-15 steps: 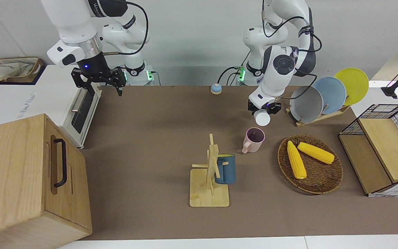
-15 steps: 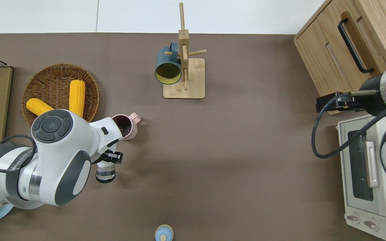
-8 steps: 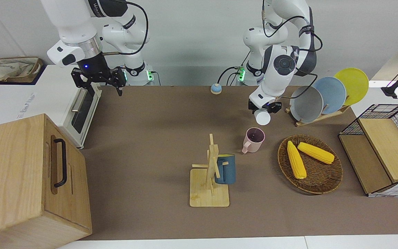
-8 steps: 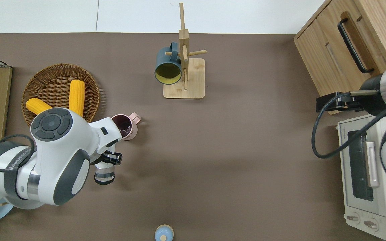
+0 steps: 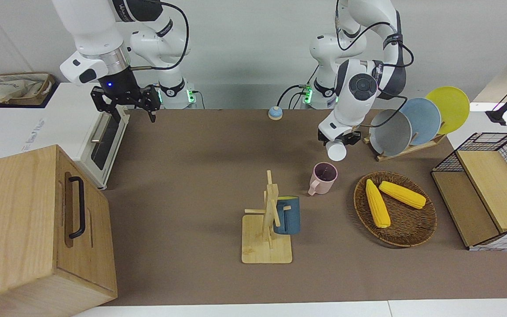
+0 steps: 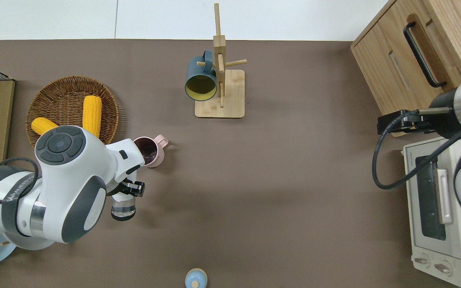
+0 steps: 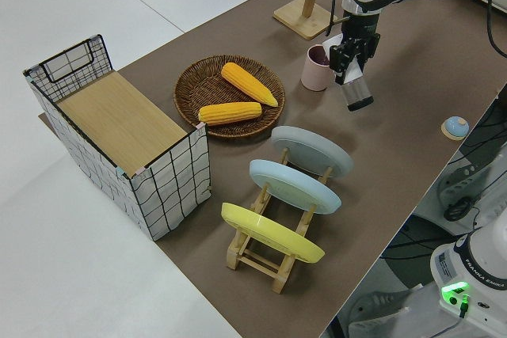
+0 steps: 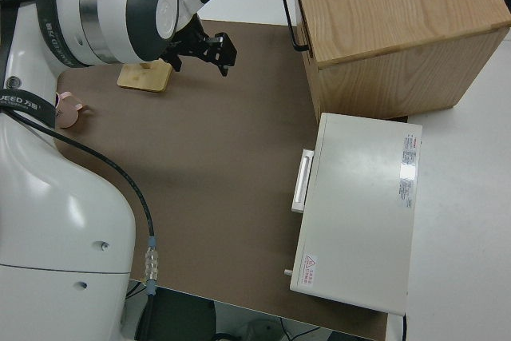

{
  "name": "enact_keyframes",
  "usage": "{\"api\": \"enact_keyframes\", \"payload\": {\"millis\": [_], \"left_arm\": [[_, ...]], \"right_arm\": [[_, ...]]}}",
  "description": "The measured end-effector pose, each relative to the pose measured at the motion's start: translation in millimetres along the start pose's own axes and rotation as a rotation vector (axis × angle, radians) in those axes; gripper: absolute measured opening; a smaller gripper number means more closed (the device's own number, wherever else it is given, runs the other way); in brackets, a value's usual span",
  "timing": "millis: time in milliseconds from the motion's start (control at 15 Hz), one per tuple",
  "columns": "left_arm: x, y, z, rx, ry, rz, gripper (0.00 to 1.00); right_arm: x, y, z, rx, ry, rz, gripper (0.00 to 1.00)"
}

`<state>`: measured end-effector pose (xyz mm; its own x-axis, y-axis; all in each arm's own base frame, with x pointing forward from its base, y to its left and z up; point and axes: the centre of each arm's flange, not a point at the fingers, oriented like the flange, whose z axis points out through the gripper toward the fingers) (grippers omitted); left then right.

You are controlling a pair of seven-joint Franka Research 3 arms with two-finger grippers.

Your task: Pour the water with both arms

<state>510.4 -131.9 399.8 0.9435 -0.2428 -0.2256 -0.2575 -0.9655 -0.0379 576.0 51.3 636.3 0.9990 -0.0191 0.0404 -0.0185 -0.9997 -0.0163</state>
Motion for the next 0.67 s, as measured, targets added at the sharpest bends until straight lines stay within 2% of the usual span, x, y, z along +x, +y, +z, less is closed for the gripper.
{"api": "enact_keyframes", "payload": {"millis": [667], "left_arm": [[1.9, -0.1, 0.0, 0.000, -0.001, -0.003, 0.63]], "right_arm": [[0.0, 0.0, 0.0, 0.000, 0.000, 0.000, 0.99]]}}
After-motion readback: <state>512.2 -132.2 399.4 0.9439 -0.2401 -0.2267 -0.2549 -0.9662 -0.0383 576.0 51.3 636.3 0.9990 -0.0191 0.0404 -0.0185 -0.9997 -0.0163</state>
